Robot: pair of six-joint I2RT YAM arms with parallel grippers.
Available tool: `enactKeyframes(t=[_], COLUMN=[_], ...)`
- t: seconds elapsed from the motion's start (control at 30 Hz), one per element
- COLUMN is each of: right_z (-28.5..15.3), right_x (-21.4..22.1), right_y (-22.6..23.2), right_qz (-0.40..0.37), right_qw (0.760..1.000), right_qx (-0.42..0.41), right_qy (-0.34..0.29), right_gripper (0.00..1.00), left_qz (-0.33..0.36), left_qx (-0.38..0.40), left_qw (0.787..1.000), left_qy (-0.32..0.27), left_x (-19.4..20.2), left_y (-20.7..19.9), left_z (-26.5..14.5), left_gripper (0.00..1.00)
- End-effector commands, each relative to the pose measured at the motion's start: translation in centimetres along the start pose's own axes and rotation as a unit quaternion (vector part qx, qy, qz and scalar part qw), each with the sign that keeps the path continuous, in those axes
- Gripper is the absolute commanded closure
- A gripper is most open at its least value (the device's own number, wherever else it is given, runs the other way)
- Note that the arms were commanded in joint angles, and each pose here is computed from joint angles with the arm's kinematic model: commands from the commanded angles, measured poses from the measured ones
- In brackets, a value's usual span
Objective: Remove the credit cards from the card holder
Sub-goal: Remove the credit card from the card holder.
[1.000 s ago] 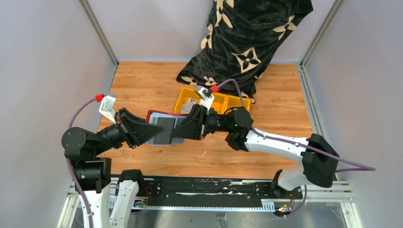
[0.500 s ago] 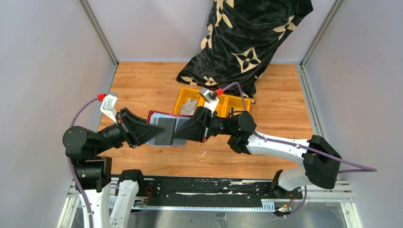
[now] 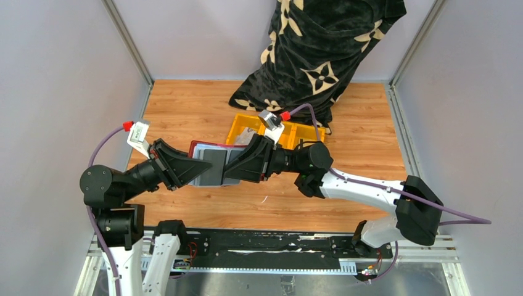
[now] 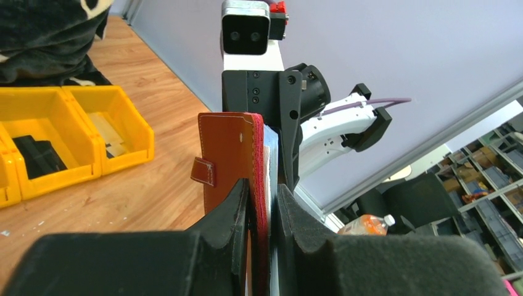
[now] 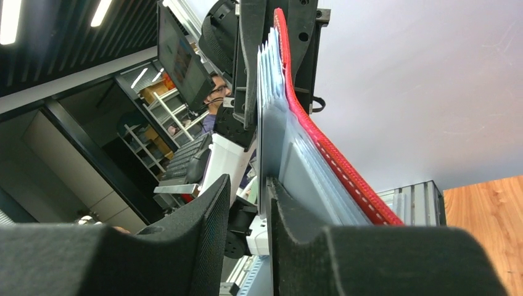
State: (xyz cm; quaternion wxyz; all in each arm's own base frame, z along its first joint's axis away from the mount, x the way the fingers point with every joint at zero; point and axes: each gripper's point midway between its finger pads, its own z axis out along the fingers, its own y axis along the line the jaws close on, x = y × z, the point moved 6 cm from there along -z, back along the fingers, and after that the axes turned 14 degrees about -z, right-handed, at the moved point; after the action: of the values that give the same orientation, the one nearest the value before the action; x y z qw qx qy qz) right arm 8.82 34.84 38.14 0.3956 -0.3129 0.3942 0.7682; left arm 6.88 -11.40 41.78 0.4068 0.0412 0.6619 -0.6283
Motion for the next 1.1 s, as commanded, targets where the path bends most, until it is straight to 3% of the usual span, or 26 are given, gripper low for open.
enactKeyframes(t=[0.0,0.07,0.2,0.3,0.5,0.77,1.07], right_z=[1.1,1.2,1.6,1.7,2.1,1.8,0.4], right_x=[-0.9,-0.8,-1.0,-1.0,-1.3,-1.0,-0.6], right_y=[0.2,0.0,0.0,0.0,0.1,-0.3,-0.6], right_qz=[-0.023,-0.021,-0.021,-0.019,-0.017,-0.015,-0.003], right_qw=[1.0,1.0,1.0,1.0,1.0,1.0,0.999], right_qx=[0.003,0.004,-0.003,-0.008,-0.013,0.003,0.022], right_qy=[0.001,0.002,0.003,0.002,0.008,0.004,-0.028], right_gripper=[0.69,0.71,0.87,0.99,1.0,1.0,1.0], left_qz=[0.006,0.007,0.007,0.005,-0.021,-0.016,-0.015], left_qx=[0.006,0.005,0.005,0.005,0.021,0.024,0.028], left_qw=[1.0,1.0,1.0,1.0,0.999,1.0,0.999], left_qy=[-0.011,-0.011,-0.013,-0.015,-0.018,-0.001,-0.007], left_x=[0.1,0.2,0.2,0.3,0.8,1.0,0.8], left_y=[-0.6,-0.6,-0.6,-0.5,0.1,-0.5,-1.2], left_z=[-0.2,-0.2,-0.2,-0.2,-0.2,-0.3,-0.4], left_gripper=[0.84,0.84,0.81,0.72,0.54,0.7,0.73])
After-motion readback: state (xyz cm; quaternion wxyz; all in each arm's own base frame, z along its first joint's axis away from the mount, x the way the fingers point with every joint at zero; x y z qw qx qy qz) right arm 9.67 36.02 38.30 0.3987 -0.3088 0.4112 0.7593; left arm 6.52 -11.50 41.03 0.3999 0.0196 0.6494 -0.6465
